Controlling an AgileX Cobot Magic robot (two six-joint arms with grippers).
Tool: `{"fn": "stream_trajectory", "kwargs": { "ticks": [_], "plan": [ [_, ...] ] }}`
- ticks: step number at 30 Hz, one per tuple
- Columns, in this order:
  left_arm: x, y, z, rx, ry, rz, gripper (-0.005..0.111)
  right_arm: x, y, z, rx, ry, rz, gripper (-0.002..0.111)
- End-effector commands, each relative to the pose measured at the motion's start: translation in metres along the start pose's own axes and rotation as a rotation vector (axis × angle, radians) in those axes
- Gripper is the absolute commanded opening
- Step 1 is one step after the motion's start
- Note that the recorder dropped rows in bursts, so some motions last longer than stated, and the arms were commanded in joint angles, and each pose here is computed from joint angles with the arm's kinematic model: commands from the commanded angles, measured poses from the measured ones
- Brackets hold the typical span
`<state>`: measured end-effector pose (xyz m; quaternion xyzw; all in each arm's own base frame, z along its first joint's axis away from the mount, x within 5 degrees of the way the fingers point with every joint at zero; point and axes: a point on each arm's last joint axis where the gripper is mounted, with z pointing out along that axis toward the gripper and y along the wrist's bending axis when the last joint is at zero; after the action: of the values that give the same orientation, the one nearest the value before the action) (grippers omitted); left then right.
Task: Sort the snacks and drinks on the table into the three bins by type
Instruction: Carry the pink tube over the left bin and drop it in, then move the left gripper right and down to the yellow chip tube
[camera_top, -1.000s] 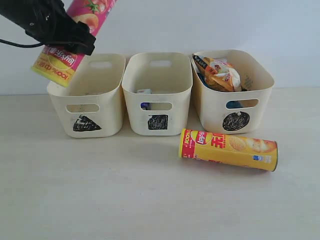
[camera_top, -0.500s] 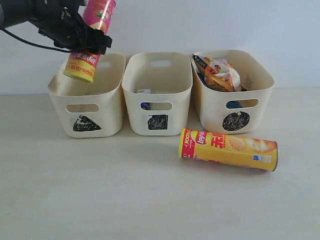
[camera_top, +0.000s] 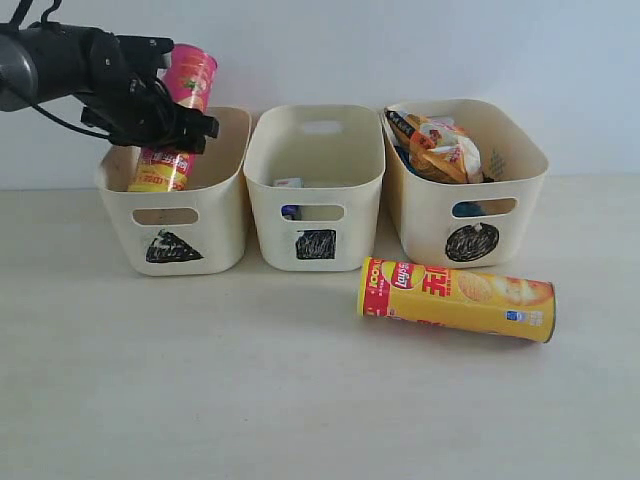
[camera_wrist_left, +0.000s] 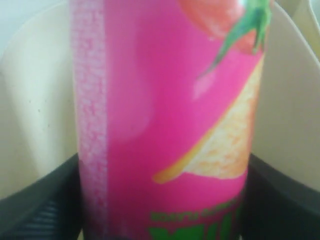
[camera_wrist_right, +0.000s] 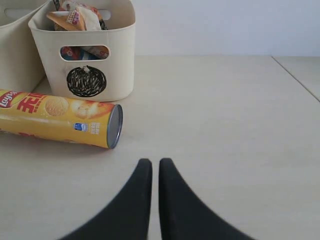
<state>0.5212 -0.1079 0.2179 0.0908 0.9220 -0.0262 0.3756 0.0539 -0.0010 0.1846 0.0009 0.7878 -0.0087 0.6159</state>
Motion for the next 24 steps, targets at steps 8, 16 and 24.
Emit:
{"fn": "stream_trajectory", "kwargs": {
  "ticks": [8, 16, 24],
  "plan": [
    [-0.004, 0.001, -0.002, 0.000, -0.026, -0.014, 0.079, 0.000, 0.000, 0.000, 0.005, -0.010, 0.004, 0.002],
    [-0.013, 0.002, -0.019, -0.004, -0.034, -0.002, 0.065, 0.000, 0.000, 0.000, 0.005, -0.010, 0.004, 0.002],
    [-0.024, 0.002, -0.069, -0.003, 0.038, 0.163, 0.004, 0.001, 0.000, 0.000, 0.005, -0.004, 0.004, 0.002]
  ]
}}
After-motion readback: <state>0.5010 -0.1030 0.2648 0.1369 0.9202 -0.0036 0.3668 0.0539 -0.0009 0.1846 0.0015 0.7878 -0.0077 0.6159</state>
